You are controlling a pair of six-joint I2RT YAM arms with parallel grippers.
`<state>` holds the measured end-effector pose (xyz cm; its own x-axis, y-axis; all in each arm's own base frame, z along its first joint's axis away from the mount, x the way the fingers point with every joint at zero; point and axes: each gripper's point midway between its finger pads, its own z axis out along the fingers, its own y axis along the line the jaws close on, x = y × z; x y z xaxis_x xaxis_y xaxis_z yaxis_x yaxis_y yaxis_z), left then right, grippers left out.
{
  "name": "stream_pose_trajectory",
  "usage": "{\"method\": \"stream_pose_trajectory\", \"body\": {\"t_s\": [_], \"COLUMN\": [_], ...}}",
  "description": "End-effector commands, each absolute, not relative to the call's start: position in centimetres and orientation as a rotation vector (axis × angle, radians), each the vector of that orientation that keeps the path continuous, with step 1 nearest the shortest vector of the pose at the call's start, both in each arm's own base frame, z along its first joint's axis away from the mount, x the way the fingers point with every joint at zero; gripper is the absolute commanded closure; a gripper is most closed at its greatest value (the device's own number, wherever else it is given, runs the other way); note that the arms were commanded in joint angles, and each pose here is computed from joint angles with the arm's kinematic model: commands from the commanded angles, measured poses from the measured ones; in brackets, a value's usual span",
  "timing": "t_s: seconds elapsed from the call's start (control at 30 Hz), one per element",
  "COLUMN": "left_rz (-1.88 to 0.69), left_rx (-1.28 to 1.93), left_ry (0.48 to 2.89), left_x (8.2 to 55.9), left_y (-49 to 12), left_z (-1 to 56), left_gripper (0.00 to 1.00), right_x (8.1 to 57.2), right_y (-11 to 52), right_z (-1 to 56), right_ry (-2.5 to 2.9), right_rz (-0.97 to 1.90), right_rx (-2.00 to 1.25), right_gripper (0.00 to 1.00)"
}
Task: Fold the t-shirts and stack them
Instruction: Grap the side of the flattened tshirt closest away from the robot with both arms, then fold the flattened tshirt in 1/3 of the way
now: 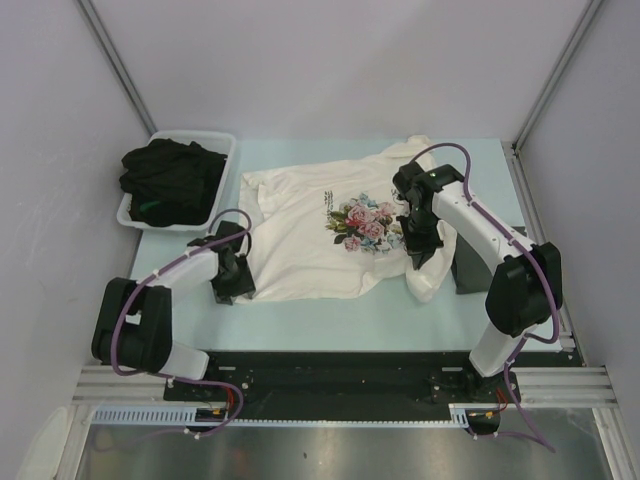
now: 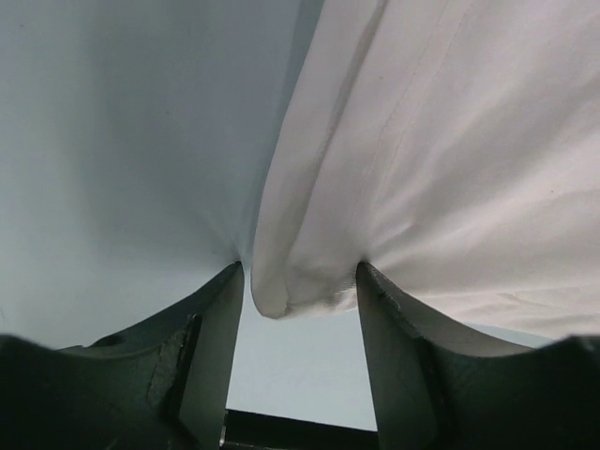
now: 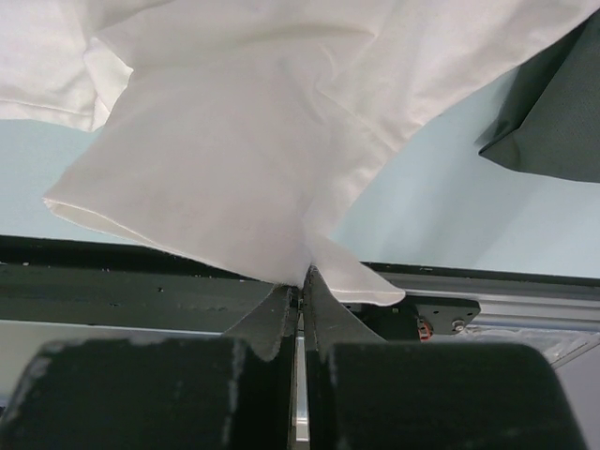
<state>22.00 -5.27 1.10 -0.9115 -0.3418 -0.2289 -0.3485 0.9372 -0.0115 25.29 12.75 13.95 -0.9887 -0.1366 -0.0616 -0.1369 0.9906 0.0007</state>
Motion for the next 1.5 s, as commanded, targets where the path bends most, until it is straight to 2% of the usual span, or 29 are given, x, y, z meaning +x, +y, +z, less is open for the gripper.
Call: {"method": "stream_pose_trajectory", "body": {"t_s": [0.0,0.07,0.13,0.17,0.2,0.23,0.47,0.8,1.27,1.47], "left_rz": [0.044,0.048,0.048,0.049,0.046,0.042,0.072,0.151,0.169,0.118], "left_rx": [-0.526,-0.522,-0.524,-0.524,-0.521,-0.521,-0.5,-0.533,-0.524,-0.495], "left_ry": [2.865,2.867,2.86,2.861,2.861,2.859,2.801,2.644,2.6,2.586], "left_x": [22.7,22.9,23.1,23.1,23.0,23.1,23.8,25.8,26.5,27.6], "left_y": [-5.5,-5.5,-5.5,-5.5,-5.5,-5.6,-4.8,-1.4,0.2,-0.2], "left_z": [0.3,0.3,0.4,0.4,0.4,0.5,2.4,9.0,11.6,12.7], "left_gripper": [0.47,0.5,0.62,0.71,0.96,1.0,1.0,1.0,1.0,1.0], "right_x": [21.5,21.5,21.4,21.5,21.5,21.6,21.9,22.4,22.4,24.7], "right_y": [10.8,10.9,10.8,10.7,10.7,10.5,9.4,6.8,6.1,7.5], "right_z": [15.5,15.5,15.5,15.5,15.5,15.6,15.7,16.0,16.3,16.6], "right_ry": [3.192,3.191,3.194,3.195,3.193,3.193,3.189,3.171,3.168,3.159], "right_rz": [-0.056,-0.053,-0.055,-0.055,-0.056,-0.058,-0.13,-0.185,-0.136,-0.056], "right_rx": [-0.233,-0.233,-0.223,-0.221,-0.218,-0.211,-0.14,0.01,0.066,0.029], "right_gripper": [1.0,1.0,1.0,1.0,1.0,1.0,1.0,1.0,1.0,1.0]}}
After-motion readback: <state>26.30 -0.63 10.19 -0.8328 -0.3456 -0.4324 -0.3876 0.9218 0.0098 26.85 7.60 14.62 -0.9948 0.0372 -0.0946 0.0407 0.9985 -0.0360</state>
